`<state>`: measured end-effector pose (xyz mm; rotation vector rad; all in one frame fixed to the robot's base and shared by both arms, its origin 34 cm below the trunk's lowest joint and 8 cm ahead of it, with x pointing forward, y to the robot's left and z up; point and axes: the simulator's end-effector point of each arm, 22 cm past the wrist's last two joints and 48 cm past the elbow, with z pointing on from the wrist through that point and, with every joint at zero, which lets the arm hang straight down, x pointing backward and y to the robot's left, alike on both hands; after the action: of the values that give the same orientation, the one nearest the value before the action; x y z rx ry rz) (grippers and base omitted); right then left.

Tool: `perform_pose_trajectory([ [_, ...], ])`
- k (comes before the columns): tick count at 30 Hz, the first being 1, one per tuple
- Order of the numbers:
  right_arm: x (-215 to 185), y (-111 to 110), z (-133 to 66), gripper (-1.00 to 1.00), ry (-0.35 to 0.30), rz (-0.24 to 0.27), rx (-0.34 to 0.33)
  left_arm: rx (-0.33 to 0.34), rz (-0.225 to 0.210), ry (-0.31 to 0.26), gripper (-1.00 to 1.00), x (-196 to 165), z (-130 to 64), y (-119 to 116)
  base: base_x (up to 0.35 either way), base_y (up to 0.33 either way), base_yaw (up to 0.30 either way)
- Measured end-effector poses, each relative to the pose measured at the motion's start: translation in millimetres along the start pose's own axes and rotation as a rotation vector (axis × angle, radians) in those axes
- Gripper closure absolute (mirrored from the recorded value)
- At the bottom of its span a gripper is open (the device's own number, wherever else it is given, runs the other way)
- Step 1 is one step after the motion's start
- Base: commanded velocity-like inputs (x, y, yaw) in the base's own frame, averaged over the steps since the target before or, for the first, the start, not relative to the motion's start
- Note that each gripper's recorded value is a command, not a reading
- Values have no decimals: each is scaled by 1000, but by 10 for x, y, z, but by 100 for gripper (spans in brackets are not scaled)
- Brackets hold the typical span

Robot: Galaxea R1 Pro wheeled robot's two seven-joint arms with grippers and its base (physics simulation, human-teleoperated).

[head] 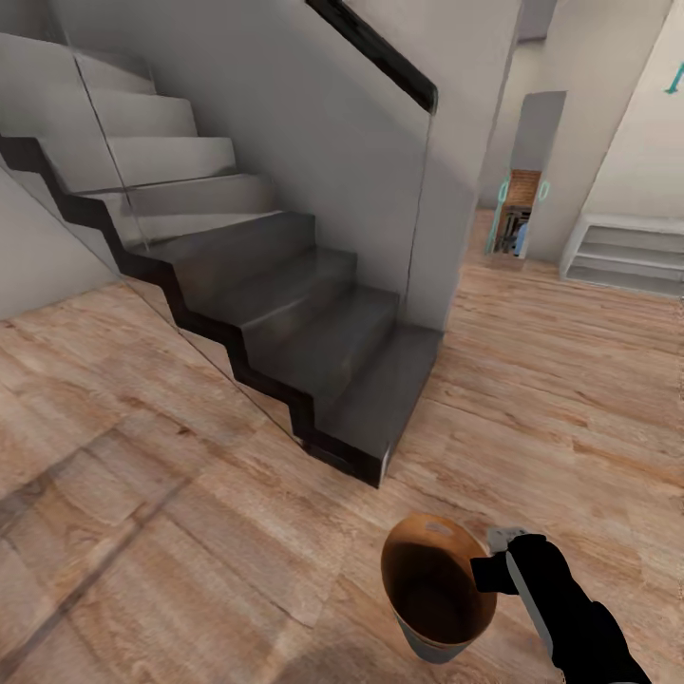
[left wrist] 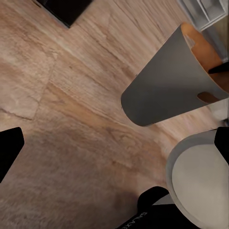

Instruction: Put the three can of soda from the living room inside the tash can in the kitchen.

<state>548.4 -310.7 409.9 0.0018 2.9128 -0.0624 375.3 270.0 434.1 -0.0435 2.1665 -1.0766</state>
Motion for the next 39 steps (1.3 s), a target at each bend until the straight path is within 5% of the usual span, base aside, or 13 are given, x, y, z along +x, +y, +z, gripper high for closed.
perform_pose_trajectory([
  [39, -111, -1, -141, 100, -37, 2, -1, 12, 25, -25, -100, -110, 2, -51, -18, -74, -230],
])
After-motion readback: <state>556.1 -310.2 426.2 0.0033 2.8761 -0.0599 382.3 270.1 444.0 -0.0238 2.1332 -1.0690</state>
